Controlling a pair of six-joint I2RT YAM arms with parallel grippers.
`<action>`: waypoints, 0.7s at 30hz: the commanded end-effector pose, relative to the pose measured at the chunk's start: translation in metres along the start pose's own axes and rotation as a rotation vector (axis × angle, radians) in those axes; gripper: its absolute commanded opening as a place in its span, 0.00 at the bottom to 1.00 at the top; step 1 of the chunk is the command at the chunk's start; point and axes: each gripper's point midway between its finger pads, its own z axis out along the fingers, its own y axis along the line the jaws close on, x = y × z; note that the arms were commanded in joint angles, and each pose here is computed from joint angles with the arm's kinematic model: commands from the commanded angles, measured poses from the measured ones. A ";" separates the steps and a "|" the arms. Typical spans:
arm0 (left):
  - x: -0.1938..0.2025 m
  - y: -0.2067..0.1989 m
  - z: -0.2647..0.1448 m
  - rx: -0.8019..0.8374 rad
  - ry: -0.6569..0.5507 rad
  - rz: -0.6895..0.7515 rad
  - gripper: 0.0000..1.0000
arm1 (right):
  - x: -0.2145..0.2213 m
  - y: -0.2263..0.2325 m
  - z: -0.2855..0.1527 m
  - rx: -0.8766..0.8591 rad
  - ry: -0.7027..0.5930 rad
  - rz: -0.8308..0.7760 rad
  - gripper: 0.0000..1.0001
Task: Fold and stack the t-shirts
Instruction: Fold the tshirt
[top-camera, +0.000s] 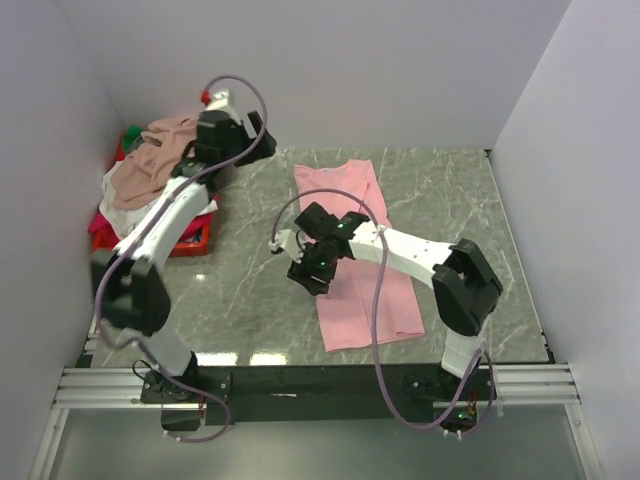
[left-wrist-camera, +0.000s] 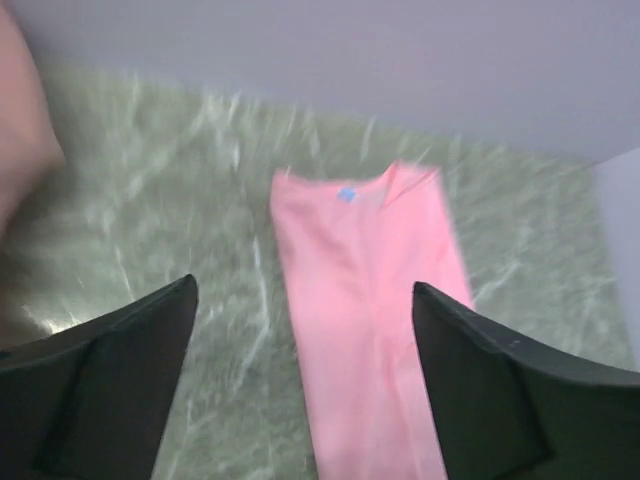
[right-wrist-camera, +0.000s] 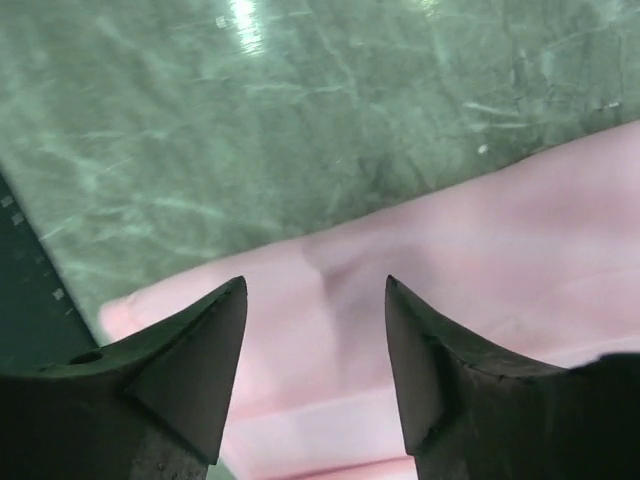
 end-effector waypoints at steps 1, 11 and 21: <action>-0.053 0.000 -0.059 0.033 -0.190 0.099 0.97 | -0.007 0.013 -0.047 -0.041 -0.081 -0.019 0.65; 0.079 -0.067 -0.157 0.525 0.036 0.420 0.91 | 0.066 -0.013 -0.169 0.107 -0.457 -0.222 0.86; 0.286 -0.122 -0.269 1.007 0.117 1.010 0.80 | 0.194 0.036 -0.112 0.020 -0.307 -0.483 0.80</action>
